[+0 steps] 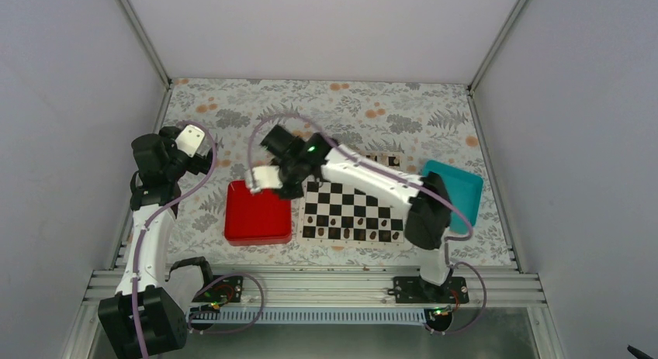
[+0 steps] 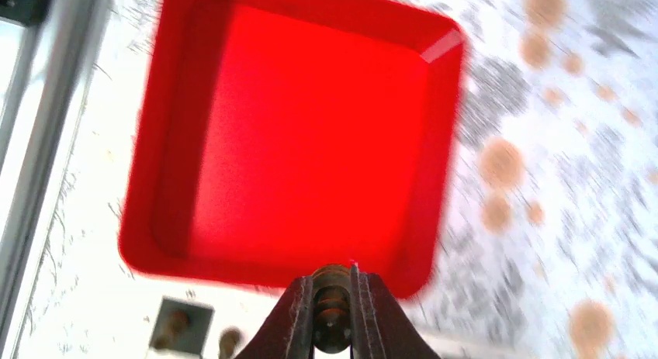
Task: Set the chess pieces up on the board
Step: Pick up the chess piece from the storage box, then place the chess piece on the chessboard.
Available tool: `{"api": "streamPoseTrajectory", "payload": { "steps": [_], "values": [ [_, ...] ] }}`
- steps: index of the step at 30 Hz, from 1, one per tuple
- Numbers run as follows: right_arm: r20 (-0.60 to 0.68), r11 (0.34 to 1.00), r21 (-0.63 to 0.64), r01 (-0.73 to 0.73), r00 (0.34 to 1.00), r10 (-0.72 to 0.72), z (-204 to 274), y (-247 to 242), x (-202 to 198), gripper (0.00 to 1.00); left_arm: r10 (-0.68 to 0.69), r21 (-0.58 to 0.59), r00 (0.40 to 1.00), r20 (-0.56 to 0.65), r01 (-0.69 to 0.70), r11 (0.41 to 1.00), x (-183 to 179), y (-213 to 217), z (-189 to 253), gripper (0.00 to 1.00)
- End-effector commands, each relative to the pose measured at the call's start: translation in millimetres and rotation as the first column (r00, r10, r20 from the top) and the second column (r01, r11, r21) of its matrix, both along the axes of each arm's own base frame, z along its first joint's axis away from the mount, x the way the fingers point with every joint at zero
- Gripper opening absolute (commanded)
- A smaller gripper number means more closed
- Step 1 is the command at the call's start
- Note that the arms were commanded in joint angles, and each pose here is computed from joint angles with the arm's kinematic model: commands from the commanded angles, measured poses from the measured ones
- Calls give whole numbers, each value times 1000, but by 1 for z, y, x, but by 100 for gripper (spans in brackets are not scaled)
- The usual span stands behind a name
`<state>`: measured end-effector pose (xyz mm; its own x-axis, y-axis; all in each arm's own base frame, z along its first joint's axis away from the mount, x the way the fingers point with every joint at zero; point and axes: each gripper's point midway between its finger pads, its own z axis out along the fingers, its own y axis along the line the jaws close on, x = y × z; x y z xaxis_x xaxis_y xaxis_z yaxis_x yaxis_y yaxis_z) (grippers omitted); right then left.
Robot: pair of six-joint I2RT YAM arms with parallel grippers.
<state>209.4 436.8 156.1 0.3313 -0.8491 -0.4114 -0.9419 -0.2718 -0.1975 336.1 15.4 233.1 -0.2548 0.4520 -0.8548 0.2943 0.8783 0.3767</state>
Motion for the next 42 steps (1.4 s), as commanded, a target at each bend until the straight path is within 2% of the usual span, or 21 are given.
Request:
{"api": "streamPoseTrajectory", "payload": {
  "steps": [1, 8, 14, 18, 27, 42],
  "values": [
    [-17, 984, 16, 175, 984, -175, 30, -66, 35, 5, -17, 3, 999, 35, 17, 1000, 0, -3, 12, 100],
    [11, 915, 1, 404, 915, -404, 29, -191, 55, 5, -11, 6, 1000, 24, 11, 1000, 1, -2, 8, 100],
    [11, 833, -77, 548, 836, -549, -4, -298, 46, 5, -4, 1, 1000, 14, 4, 1000, 4, 0, 7, 100],
    [-8, 802, -125, 584, 808, -590, -35, -342, 28, 5, -3, -2, 1000, 9, 4, 1000, 6, 0, 8, 100],
    [-45, 832, -215, 511, 846, -531, -100, -361, -12, 6, 7, 0, 1000, 3, -7, 1000, 4, 1, 6, 100],
    [-103, 859, -225, 460, 865, -491, -115, -352, -7, 6, 10, 3, 1000, -7, -10, 1000, 6, 3, 3, 100]
  ]
}}
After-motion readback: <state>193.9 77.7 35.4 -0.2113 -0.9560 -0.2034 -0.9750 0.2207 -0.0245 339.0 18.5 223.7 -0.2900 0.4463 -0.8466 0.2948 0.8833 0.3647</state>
